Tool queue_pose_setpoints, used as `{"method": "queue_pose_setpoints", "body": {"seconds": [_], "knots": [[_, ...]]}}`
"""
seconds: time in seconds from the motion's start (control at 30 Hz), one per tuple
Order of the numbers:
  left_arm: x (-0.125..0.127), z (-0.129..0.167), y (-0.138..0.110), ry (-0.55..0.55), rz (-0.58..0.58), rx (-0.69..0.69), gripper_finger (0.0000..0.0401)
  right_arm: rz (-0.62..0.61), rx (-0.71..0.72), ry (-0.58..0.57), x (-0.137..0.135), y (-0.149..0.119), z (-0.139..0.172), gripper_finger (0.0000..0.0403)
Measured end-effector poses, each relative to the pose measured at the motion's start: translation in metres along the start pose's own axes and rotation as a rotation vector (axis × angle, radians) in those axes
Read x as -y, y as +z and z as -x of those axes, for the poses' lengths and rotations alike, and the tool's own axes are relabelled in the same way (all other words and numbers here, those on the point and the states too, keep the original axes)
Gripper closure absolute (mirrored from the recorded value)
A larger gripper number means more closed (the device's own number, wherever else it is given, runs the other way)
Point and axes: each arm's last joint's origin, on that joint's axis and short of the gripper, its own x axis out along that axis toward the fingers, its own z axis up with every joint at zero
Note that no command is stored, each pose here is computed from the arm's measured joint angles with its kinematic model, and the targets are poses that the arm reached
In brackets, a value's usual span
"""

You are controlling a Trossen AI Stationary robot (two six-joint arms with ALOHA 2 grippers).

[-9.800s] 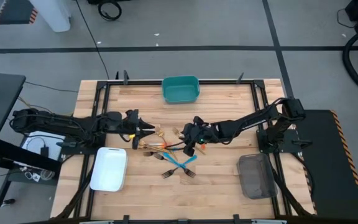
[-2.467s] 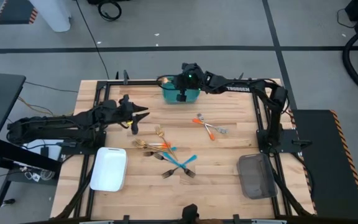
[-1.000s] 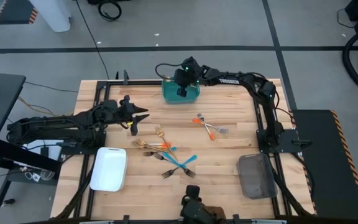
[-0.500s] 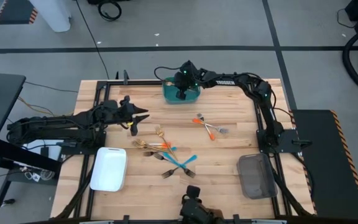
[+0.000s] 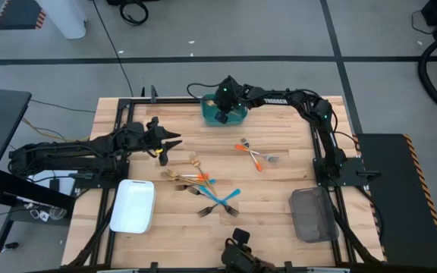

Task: Sort silverware by color (type)
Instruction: Put the gold fork into the blue bin

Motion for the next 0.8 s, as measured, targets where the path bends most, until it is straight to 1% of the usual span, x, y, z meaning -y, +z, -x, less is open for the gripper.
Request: {"method": "queue_pose_setpoints", "body": {"seconds": [0.1,0.27,0.53,0.67,0.8], "knots": [[0.0,0.0,0.0,0.0,0.0,0.0,0.0285,-0.016,-0.018,0.004,0.0,-0.002,0.0,0.0375],[0.0,0.0,0.0,0.0,0.001,0.001,0.0285,-0.009,-0.046,0.016,-0.004,-0.004,0.0,0.0367],[0.0,0.0,0.0,-0.001,0.001,0.001,0.0285,-0.002,-0.087,0.065,-0.019,-0.006,0.0,0.035],[0.0,0.0,0.0,-0.001,0.001,0.001,0.0285,-0.007,-0.092,0.075,-0.024,-0.006,0.0,0.0331],[0.0,0.0,0.0,-0.001,0.001,0.001,0.0285,-0.007,-0.104,0.034,-0.025,-0.006,0.0,0.0295]]}}
